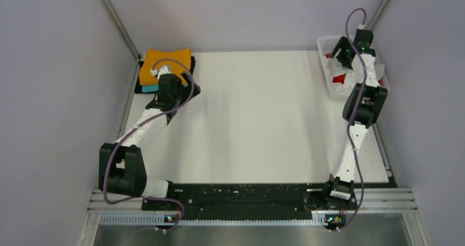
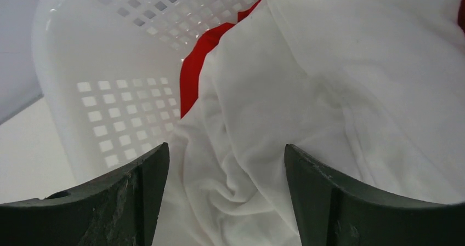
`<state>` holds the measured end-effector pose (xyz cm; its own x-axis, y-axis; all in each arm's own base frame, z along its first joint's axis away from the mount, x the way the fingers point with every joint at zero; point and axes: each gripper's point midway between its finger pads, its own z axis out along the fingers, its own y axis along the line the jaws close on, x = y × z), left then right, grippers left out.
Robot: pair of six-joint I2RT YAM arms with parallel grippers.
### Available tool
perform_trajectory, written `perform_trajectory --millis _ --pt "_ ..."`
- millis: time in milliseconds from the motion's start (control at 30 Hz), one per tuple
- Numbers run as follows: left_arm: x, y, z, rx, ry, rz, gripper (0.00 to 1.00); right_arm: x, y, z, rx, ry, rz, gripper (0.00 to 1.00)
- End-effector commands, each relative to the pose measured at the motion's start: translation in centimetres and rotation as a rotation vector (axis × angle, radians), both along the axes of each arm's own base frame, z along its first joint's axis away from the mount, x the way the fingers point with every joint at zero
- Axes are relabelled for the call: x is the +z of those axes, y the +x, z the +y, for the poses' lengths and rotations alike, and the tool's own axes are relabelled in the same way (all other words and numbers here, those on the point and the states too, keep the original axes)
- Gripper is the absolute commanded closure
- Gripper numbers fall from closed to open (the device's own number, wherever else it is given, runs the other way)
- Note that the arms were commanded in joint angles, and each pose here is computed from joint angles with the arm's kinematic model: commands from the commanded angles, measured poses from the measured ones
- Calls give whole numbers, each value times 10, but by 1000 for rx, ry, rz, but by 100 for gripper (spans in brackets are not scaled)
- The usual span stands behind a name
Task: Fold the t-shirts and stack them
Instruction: Grab crumpled tshirt from bin with the right arm
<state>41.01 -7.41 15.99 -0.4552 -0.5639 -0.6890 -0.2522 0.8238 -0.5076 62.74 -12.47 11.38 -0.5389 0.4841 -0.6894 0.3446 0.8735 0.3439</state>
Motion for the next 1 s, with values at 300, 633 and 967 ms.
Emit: perform_trajectory --millis 300,633,967 --pt "16 10 -5 -14 -26 -19 1 -33 25 4 128 -55 -43 51" --pt "13 5 -2 -11 -5 -2 1 -25 26 4 100 -125 -34 97" --pt "20 -6 5 9 5 -28 1 136 27 -5 29 -228 -326 100"
